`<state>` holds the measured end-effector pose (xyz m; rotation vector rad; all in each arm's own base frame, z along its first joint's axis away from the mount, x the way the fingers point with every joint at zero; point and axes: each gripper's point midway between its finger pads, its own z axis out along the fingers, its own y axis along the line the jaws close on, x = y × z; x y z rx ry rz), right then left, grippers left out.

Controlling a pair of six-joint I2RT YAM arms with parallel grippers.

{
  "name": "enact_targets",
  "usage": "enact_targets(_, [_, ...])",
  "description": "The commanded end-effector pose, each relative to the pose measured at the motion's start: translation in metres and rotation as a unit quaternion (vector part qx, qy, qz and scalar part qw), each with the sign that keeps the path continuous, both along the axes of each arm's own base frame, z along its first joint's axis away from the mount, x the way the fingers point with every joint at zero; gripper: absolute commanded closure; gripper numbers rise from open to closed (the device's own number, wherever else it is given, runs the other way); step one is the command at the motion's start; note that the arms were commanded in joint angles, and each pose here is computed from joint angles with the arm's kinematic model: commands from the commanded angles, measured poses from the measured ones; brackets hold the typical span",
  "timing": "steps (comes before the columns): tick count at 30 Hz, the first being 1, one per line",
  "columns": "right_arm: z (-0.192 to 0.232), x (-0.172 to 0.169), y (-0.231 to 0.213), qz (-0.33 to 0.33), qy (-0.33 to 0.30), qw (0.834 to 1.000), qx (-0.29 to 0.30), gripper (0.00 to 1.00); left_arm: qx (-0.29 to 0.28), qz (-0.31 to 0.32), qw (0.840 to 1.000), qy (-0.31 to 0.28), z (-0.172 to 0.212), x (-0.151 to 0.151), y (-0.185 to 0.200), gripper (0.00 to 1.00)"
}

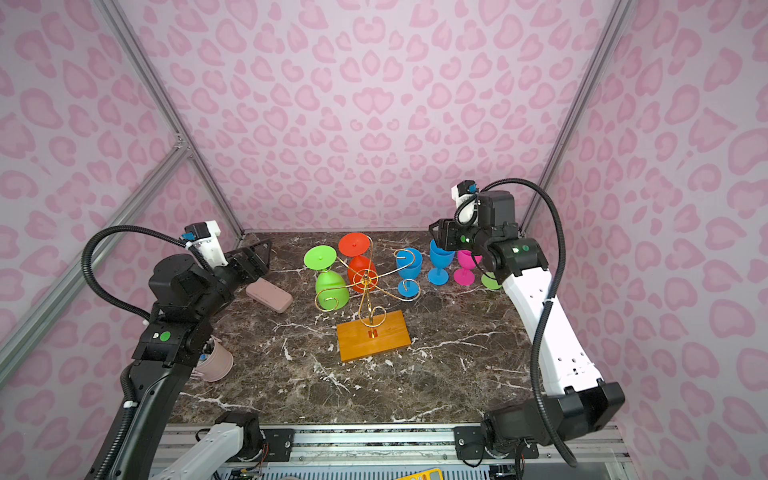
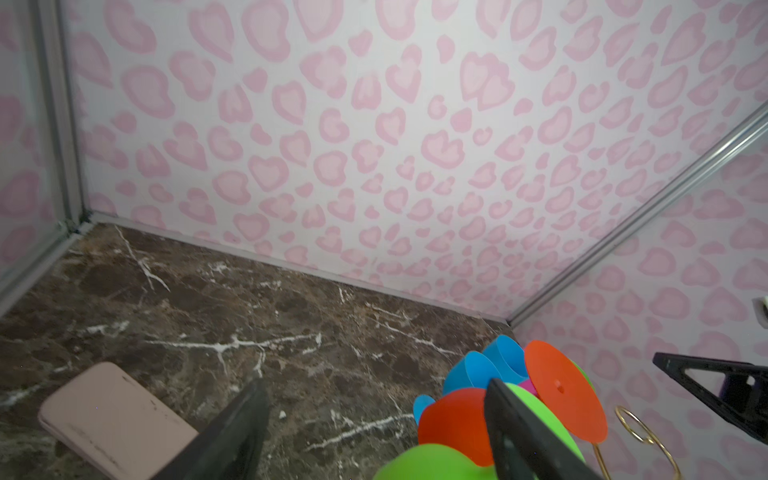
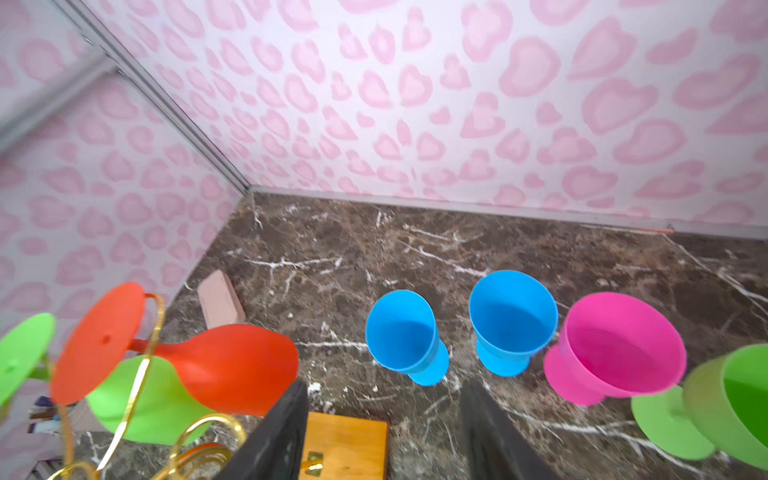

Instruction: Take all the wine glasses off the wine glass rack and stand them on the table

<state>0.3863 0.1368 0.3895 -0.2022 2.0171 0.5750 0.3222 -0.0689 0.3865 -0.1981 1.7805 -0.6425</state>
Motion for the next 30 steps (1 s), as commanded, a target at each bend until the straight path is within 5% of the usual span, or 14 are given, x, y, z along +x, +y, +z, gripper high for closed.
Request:
enact_targets(1, [0.044, -0.006, 0.006, 0.023, -0.082, 0.995, 0.051, 0.34, -0.066, -0.103, 0.991, 0.047, -0.004, -0.011, -0.034, 0.21])
enact_targets(14, [0.034, -0.027, 0.008, 0.046, -0.082, 0.994, 0.063, 0.16, -0.132, -0.257, 0.948, 0.135, -0.023, -0.012, -0.081, 0.39])
enact_targets(30, [0.028, -0.033, 0.008, 0.046, -0.079, 0.994, 0.064, 0.14, -0.153, -0.283, 0.935, 0.152, -0.025, -0.002, -0.097, 0.43])
